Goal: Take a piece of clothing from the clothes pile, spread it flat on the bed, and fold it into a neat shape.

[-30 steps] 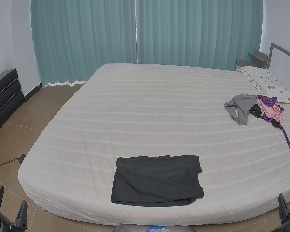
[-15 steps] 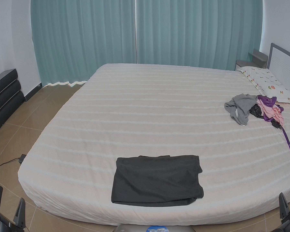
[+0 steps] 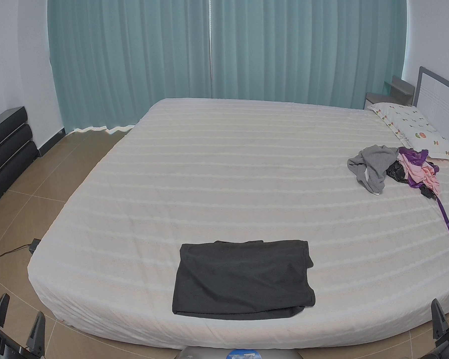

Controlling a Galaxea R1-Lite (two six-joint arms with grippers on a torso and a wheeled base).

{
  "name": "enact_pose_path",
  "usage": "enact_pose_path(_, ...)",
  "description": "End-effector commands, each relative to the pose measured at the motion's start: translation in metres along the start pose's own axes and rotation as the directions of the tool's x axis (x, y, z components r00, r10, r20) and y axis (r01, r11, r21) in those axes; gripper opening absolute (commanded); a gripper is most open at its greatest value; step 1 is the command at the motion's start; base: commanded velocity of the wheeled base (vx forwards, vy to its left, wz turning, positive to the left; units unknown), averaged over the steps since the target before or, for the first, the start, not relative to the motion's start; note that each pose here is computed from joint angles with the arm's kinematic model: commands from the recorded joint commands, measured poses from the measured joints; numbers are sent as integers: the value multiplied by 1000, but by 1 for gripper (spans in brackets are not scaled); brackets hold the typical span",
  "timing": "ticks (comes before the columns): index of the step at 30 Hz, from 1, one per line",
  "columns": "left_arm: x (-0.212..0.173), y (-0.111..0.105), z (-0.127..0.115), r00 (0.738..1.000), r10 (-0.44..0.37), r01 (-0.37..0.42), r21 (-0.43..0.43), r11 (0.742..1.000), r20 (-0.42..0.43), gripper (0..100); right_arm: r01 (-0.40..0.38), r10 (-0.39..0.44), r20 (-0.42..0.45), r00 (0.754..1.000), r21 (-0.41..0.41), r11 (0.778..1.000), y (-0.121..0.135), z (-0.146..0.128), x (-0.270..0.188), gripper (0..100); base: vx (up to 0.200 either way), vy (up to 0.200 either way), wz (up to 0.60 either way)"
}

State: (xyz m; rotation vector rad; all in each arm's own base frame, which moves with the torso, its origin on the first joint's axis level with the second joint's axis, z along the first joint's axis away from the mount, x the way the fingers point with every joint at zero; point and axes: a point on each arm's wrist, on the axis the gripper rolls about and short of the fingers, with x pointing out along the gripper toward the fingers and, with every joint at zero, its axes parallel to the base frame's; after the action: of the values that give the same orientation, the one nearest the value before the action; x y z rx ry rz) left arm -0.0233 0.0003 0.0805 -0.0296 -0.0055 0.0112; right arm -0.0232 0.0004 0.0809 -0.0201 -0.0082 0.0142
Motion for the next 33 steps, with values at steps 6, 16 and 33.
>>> enact_pose_path(6, 1, -1, -5, 999, -31, 31, 28, 999, -15, 100, -3, 3, -5, 1000, 0, 1000, 0, -5, 0, 100, 0, 0, 0)
enact_pose_path(16, 1, 0, -5, 1000, -11, 11, 31, 999, -13, 100, 2, -2, -4, 1000, 9, 1000, 0, -5, 0, 100, 0, 0, 0)
enact_pose_path(33, 1, 0, -5, 1000, -11, 11, 31, 999, -15, 100, 0, 0, -5, 1000, 11, 1000, 0, -5, 0, 100, 0, 0, 0)
